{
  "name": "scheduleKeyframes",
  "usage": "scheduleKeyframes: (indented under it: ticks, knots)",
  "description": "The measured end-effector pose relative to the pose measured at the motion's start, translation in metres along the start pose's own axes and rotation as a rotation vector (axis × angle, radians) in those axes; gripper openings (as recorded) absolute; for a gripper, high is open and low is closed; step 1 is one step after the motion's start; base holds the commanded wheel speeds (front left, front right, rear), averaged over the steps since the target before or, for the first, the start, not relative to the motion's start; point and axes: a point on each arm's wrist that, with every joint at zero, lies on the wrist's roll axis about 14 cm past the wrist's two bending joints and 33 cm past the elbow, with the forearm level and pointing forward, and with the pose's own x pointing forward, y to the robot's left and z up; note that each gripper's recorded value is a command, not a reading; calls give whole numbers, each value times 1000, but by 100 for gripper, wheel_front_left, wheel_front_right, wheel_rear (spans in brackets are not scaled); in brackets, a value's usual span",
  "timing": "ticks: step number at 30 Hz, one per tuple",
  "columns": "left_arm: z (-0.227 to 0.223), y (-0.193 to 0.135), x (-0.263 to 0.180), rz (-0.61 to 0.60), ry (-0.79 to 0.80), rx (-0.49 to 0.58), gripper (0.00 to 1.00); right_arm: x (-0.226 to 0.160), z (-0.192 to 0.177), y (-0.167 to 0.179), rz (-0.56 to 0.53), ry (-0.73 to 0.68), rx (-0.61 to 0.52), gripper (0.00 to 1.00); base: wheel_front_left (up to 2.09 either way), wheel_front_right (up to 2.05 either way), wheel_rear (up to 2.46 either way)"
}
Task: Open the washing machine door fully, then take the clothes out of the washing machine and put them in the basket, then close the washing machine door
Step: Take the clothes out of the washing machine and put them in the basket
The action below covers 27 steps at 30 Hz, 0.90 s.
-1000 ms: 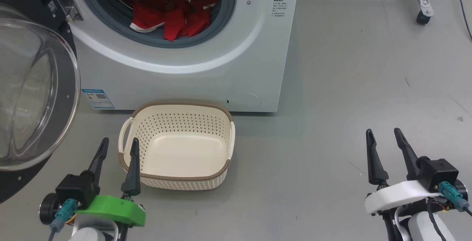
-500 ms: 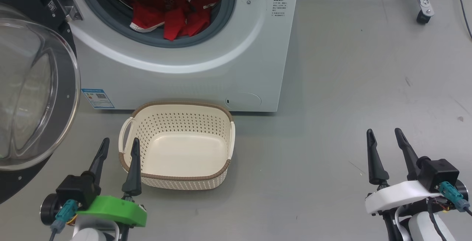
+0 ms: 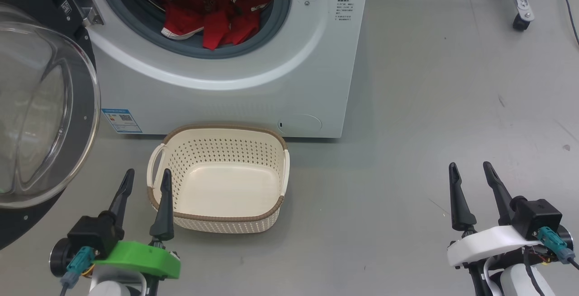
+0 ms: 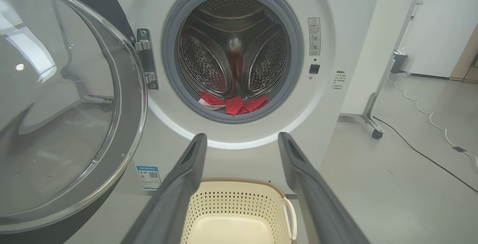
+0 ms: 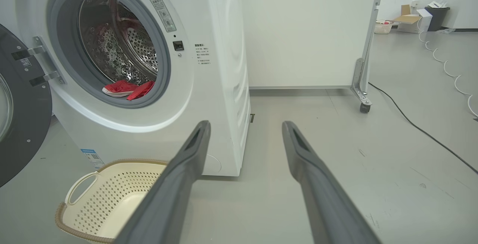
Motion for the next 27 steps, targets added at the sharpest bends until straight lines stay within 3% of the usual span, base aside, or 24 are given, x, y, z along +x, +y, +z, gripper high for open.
scheduleKeyframes:
  ticks: [27]
  knots:
    - [3,-5,0,-13,-13,-21,100,1,-3,6,20,9,4,100,11,-11,0]
